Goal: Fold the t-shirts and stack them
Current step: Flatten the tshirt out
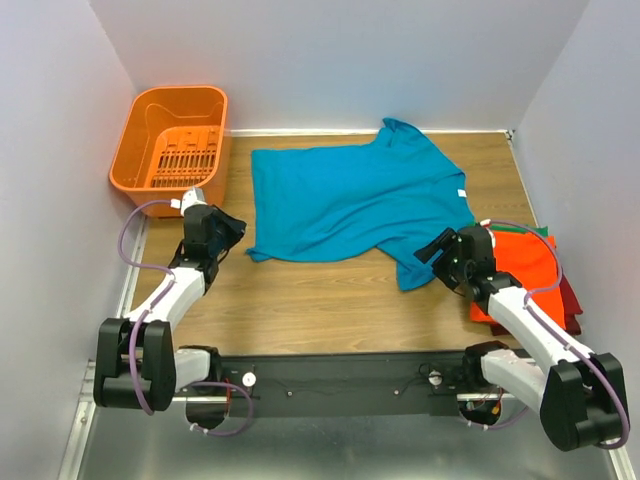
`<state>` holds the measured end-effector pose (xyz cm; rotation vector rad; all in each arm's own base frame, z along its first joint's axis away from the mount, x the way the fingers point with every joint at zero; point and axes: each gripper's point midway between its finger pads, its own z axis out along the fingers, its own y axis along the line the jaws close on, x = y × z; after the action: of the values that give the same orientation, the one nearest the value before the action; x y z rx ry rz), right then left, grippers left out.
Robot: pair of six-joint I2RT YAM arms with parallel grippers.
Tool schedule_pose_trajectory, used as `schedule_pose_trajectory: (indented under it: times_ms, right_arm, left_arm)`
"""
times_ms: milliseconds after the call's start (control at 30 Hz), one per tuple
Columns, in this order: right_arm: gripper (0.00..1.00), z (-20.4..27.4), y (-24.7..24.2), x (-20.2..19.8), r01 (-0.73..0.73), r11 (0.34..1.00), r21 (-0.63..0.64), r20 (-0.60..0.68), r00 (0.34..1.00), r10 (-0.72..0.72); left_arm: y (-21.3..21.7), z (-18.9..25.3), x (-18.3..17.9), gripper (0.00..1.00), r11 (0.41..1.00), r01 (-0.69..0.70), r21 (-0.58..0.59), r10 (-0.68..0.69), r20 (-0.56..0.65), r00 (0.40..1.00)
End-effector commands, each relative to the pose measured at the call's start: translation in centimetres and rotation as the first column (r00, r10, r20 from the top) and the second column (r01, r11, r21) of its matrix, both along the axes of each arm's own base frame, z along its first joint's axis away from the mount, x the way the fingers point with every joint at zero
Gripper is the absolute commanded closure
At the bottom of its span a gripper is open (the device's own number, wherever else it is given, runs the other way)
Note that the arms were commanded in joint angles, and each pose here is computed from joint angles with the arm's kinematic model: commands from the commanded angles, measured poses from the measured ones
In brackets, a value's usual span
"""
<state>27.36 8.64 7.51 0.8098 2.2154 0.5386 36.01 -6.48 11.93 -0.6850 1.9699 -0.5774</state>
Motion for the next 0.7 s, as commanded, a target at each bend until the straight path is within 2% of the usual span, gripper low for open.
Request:
schedule_pose_trajectory:
  times_ms: [0,133,333,467,533,567,667]
  right_arm:
    - [0.21,-0.8,-1.0,-0.7,-0.006,0.997,-0.072,-0.069,0.998,0.001]
    - [0.22,-1.6,-1.3,-1.3,-0.005,0.996,-0.09,-0.091,0.996,-0.003]
    - [0.22,-0.9,-0.7,0.3,-0.022,0.99,-0.139,-0.074,0.997,0.012]
    - [0.22,0.1,0.7,2.1,-0.049,0.982,-0.181,-0.056,0.998,0.04]
    - [0.22,0.8,1.8,3.1,-0.069,0.981,-0.183,-0.037,0.997,0.064]
    - [0.22,0.9,2.4,3.7,-0.079,0.979,-0.188,-0.036,0.997,0.073]
    - [0.22,0.2,3.0,4.5,-0.1,0.97,-0.223,-0.059,0.994,0.089]
  left_arm:
    - [1.6,-0.3,0.0,0.76,0.995,-0.073,0.061,0.075,-0.028,0.997]
    - [1.3,-1.4,-0.2,0.73,0.992,-0.073,0.101,0.079,-0.055,0.995]
    - [-1.2,-1.6,2.1,0.72,0.981,-0.045,0.188,0.064,-0.097,0.993]
    - [-3.1,0.3,5.9,0.72,0.974,-0.056,0.221,0.077,-0.089,0.993]
    - [-3.6,-1.8,6.9,0.72,0.959,-0.038,0.28,0.087,-0.167,0.982]
    - [-4.0,-0.8,8.2,0.72,0.954,-0.037,0.297,0.091,-0.171,0.981]
    - [-4.8,-2.4,10.3,0.73,0.937,-0.011,0.35,0.099,-0.236,0.967]
